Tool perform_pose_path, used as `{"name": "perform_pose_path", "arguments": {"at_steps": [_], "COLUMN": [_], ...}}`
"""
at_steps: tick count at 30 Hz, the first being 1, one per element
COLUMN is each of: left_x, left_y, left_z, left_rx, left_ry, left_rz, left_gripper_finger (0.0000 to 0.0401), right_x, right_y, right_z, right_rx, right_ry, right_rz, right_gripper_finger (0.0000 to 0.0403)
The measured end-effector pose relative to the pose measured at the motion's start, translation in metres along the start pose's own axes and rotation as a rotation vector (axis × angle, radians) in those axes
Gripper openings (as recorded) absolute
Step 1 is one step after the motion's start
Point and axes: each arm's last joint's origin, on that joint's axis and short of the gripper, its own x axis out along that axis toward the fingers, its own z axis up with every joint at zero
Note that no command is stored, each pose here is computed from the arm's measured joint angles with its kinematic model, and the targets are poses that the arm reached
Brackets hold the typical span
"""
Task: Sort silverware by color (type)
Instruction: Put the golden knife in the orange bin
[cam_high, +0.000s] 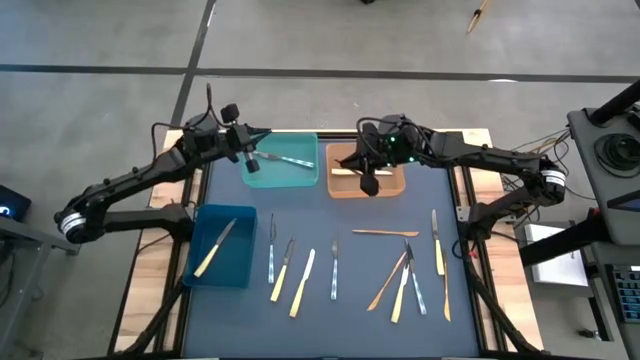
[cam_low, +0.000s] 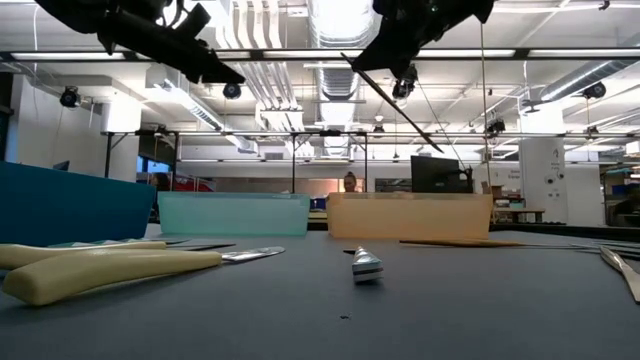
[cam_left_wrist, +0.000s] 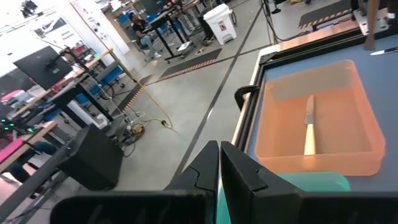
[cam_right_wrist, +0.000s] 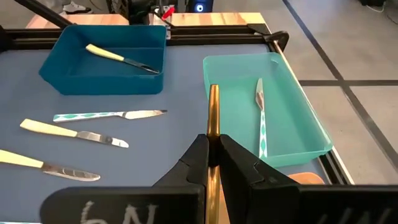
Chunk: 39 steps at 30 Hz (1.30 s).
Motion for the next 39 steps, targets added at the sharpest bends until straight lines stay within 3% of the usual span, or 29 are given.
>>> {"name": "perform_pose_path", "arguments": {"at_steps": [12, 32, 39], "left_x": [-0.001, -0.001, -0.001], "left_y": [0.005, 0.003, 0.003], "left_z": [-0.003, -0.006, -0.005], "left_rx": [0.018, -0.027, -0.021], "left_ry": [0.010, 0.043, 0.038], "left_rz": [0.025, 0.002, 0.006], "left_gripper_finger": [0.0000, 0.0000, 0.0000], "right_x": [0.001, 0.016, 0.022], "right_y": [-0.009, -0.009, 0.002], "right_z": [0.000, -0.012, -0.023], "right_rx": [0.021, 0.103, 0.159], "right_ry": [-0.021, 0.078, 0.147], "right_rz": [-0.028, 0.000, 0.109], "right_gripper_finger": [0.0013, 0.0013, 0.0013]}}
